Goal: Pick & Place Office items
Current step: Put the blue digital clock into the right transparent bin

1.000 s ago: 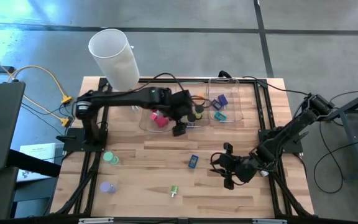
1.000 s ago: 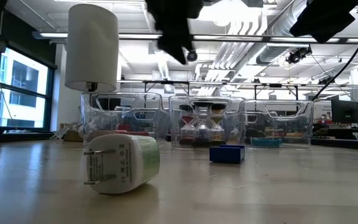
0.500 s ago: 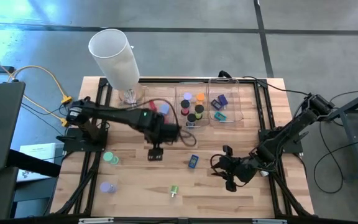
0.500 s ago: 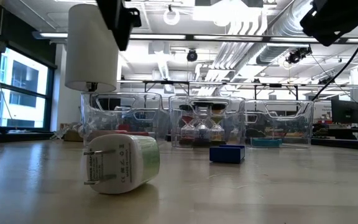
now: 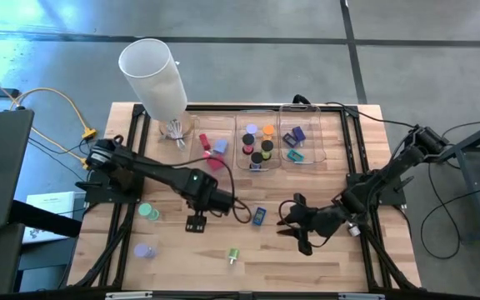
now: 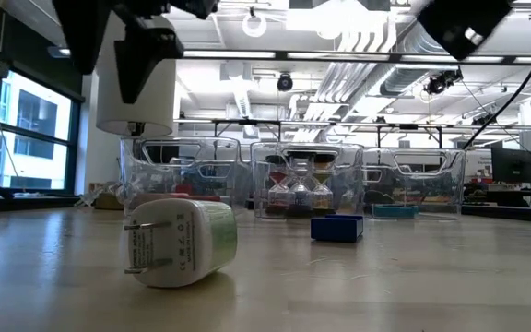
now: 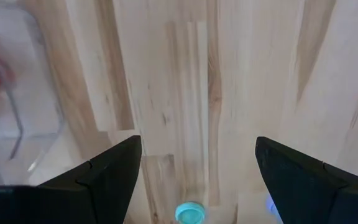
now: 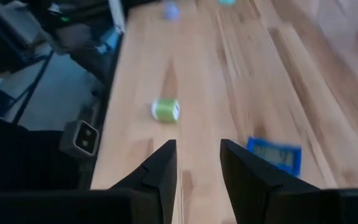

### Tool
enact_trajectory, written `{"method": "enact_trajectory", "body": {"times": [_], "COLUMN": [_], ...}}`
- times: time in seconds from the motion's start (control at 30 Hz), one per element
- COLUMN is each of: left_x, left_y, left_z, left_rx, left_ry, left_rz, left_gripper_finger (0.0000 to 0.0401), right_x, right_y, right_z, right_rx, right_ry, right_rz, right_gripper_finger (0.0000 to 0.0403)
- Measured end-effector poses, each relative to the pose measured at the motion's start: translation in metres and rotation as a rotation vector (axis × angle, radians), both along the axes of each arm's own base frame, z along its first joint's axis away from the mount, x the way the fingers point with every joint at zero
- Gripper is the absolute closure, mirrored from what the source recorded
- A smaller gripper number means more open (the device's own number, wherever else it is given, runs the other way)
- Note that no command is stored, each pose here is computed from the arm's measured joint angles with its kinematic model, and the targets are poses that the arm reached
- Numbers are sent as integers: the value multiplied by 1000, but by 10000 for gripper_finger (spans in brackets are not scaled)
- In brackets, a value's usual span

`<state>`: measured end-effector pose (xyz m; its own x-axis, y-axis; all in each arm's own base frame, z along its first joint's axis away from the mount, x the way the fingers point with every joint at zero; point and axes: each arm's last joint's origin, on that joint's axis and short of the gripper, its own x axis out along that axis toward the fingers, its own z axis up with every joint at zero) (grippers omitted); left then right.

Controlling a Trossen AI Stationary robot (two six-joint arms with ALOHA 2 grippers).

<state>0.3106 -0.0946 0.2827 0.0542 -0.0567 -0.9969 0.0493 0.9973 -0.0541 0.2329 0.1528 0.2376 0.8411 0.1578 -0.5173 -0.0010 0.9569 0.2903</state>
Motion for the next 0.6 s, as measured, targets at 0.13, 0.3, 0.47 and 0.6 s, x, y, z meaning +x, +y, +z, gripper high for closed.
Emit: {"method": "enact_trajectory", "body": {"times": [0.13,0.3,0.47,0.6], "left_x": [-3,-7,-10,-15], "left_y": [-8,-18,-31,-40], "left_z": [-9,-12,-8,0], "left_rx": [-3,-12,-32,-60], "left_ry": [15,27,-20,-83], "left_rz": [-1,4,-21,-38], "left_gripper_finger": [93,93,93,93], "right_x": [3,6,7,10], "right_y": [0,0,1,-3], "right_z": [5,8,11,11], "right_rx": [-87,-153,-259,-378], "right_ry": [-70,-119,-170,-196], "right_rz": [64,103,175,234], "right_gripper_finger": [291,259,197,159]}}
